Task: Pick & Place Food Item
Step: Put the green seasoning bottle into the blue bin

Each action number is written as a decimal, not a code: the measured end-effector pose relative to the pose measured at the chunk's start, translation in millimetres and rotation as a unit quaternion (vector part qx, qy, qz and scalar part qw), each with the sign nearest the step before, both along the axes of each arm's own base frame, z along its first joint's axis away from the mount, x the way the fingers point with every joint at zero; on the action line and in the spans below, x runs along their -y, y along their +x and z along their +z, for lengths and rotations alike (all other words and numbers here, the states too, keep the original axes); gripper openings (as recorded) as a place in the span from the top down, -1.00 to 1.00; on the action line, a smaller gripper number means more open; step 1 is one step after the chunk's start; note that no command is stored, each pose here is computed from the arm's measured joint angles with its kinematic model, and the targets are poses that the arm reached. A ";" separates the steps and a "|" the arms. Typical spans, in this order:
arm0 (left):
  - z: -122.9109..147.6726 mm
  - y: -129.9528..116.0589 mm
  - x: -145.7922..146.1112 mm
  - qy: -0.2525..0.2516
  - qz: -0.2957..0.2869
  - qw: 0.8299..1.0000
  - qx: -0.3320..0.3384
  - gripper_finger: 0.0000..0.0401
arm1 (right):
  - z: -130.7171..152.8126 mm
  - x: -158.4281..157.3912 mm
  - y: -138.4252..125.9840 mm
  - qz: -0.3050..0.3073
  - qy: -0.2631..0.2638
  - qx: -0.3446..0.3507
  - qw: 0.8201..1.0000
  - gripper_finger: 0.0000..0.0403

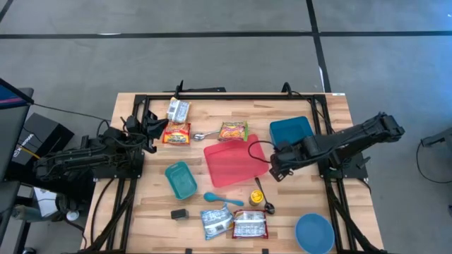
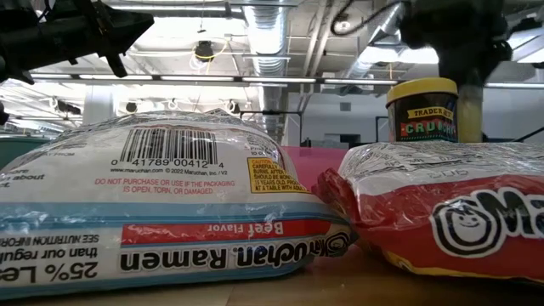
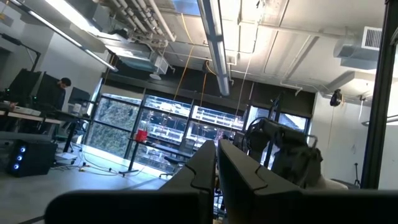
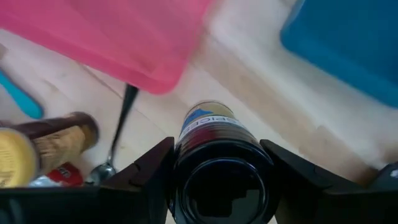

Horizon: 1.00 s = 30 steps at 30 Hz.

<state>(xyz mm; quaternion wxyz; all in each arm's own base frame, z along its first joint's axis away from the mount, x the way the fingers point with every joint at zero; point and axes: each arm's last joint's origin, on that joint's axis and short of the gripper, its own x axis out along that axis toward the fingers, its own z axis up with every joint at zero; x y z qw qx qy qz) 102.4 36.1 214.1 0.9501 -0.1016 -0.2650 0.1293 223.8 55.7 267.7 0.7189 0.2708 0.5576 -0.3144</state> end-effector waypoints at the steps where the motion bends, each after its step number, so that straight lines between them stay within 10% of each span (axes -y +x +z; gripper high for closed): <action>1: 0.0 0.0 0.0 0.000 0.000 1.000 0.000 0.94 | 5.1 0.3 0.4 0.004 -0.006 0.003 1.000 0.02; 30: 0.0 0.0 0.0 0.000 0.000 1.000 0.000 0.94 | 45.5 110.4 -0.2 -0.041 -0.091 -0.029 0.995 0.02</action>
